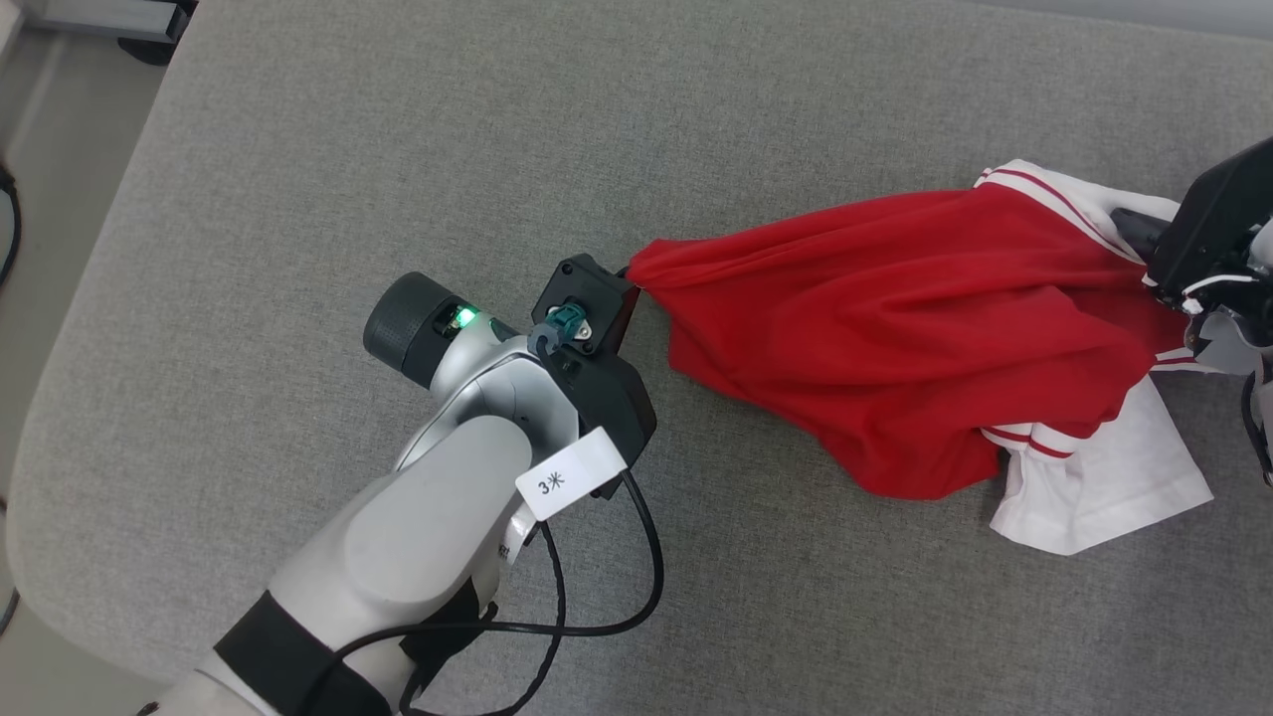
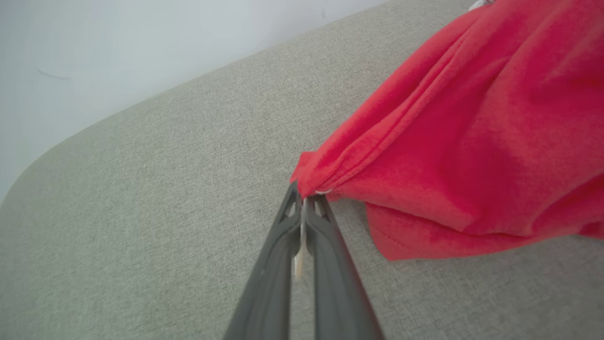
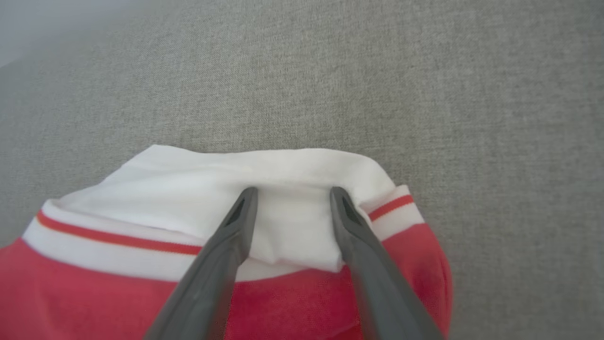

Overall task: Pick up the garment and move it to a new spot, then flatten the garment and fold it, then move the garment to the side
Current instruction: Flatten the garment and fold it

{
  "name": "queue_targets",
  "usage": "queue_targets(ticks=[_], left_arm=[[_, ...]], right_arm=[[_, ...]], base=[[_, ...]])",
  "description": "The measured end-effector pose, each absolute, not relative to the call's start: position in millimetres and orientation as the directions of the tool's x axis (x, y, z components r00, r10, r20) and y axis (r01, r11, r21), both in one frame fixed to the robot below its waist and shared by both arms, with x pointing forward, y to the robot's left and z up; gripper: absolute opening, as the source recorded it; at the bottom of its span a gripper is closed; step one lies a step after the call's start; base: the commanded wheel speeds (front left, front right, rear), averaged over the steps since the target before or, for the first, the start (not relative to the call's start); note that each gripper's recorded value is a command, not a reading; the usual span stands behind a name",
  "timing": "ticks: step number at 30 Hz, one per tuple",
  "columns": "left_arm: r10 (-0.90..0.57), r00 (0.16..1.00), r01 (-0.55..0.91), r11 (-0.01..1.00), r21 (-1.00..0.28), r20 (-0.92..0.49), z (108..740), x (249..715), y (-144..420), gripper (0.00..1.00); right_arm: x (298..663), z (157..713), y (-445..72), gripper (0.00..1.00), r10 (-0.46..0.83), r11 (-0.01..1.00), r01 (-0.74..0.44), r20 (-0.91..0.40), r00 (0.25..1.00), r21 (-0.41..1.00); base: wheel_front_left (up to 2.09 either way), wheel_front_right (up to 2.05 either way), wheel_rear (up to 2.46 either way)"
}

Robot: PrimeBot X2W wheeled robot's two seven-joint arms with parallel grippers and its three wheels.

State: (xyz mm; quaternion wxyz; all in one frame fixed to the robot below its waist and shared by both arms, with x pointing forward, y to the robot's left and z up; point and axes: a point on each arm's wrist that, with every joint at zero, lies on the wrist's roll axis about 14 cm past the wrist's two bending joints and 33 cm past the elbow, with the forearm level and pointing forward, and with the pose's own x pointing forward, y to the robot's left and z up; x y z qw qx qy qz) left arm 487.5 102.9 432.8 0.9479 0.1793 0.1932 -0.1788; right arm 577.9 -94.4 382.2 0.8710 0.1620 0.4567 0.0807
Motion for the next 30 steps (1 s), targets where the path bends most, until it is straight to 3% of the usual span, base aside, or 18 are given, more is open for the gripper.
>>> queue_targets(ticks=[2, 6, 17, 18, 19, 30], left_arm=[[-0.270, 0.862, 0.408, 0.872, 0.271, -0.428, 433, 488, 103, 0.00], [-0.273, 0.863, 0.408, 0.872, 0.270, -0.425, 434, 488, 102, 0.00], [-0.271, 0.867, 0.403, 0.875, 0.267, -0.417, 436, 489, 103, 0.00], [-0.270, 0.868, 0.401, 0.876, 0.268, -0.418, 436, 489, 103, 0.00], [-0.269, 0.868, 0.401, 0.876, 0.269, -0.418, 437, 489, 104, 0.00], [-0.294, 0.867, 0.419, 0.867, 0.271, -0.401, 444, 489, 93, 0.00]], right_arm=[[577, 382, -95, 0.62, 0.281, 0.939, 0.002, -0.774, 0.568, 0.343], [577, 380, -101, 0.00, 0.255, 0.951, 0.004, -0.790, 0.557, 0.310], [580, 386, -113, 0.00, 0.203, 0.962, 0.027, -0.783, 0.588, 0.270], [582, 389, -114, 0.31, 0.198, 0.962, 0.032, -0.774, 0.601, 0.271], [584, 392, -115, 1.00, 0.194, 0.962, 0.033, -0.768, 0.610, 0.270], [589, 414, -138, 1.00, 0.133, 0.974, 0.053, -0.742, 0.657, 0.221]], base=[[0.00, 0.00, 0.00], [0.00, 0.00, 0.00], [0.00, 0.00, 0.00], [0.00, 0.00, 0.00], [0.00, 0.00, 0.00], [0.00, 0.00, 0.00]])
